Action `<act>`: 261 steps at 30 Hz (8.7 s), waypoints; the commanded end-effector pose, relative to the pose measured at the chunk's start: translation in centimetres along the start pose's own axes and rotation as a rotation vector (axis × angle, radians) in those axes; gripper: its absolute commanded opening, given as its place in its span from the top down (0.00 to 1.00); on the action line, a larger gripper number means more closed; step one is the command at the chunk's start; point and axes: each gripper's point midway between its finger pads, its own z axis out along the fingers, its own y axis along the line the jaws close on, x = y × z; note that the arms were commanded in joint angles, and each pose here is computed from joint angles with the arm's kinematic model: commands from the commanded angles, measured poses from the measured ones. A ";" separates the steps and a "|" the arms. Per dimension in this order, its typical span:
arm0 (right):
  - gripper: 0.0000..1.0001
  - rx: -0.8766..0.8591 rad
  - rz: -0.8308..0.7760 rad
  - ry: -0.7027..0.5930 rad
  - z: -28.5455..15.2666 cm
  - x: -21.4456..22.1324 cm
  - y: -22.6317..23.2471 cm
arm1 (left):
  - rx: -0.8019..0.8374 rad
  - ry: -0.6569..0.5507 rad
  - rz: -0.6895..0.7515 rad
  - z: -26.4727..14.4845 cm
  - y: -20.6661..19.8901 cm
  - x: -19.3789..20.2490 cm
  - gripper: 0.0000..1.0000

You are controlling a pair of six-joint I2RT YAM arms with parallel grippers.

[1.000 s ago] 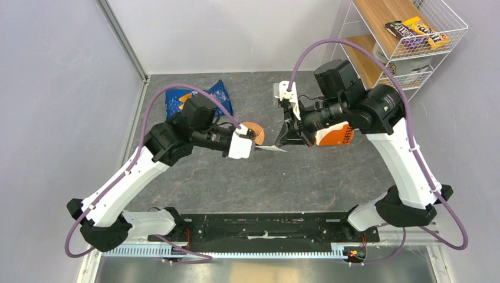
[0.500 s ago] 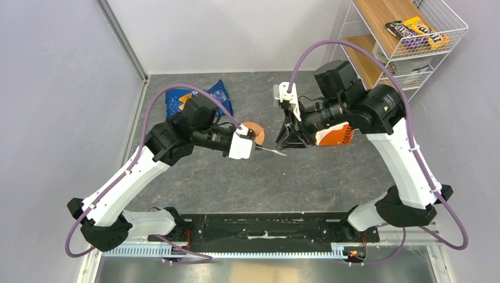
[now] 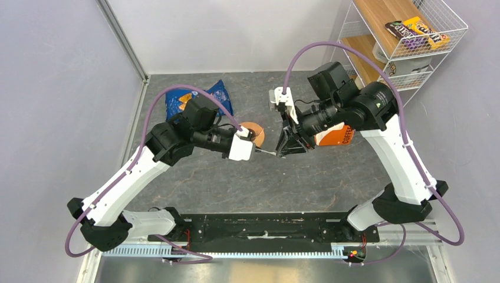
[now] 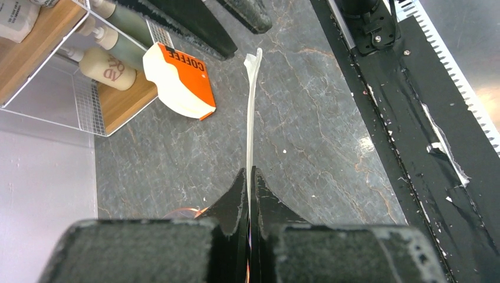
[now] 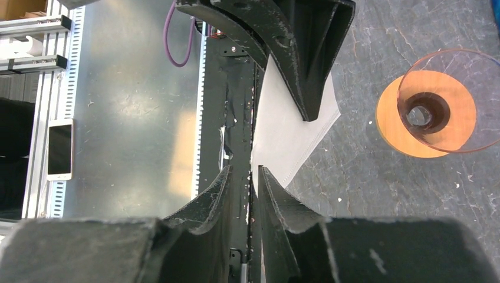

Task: Place the coffee filter in the dripper

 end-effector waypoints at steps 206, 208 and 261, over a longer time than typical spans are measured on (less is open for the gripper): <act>0.53 0.210 -0.101 -0.031 -0.7 0.1 -2.3 | -0.055 -0.097 -0.271 2.9 1.5 -2.1 0.98; 0.53 0.212 -0.101 -0.033 -0.8 0.1 -2.2 | -0.054 -0.095 -0.273 2.9 1.5 -2.0 0.98; 0.64 0.278 -0.093 -0.053 -1.8 -0.1 -2.4 | -0.013 -0.090 -0.256 3.0 0.8 -0.4 0.98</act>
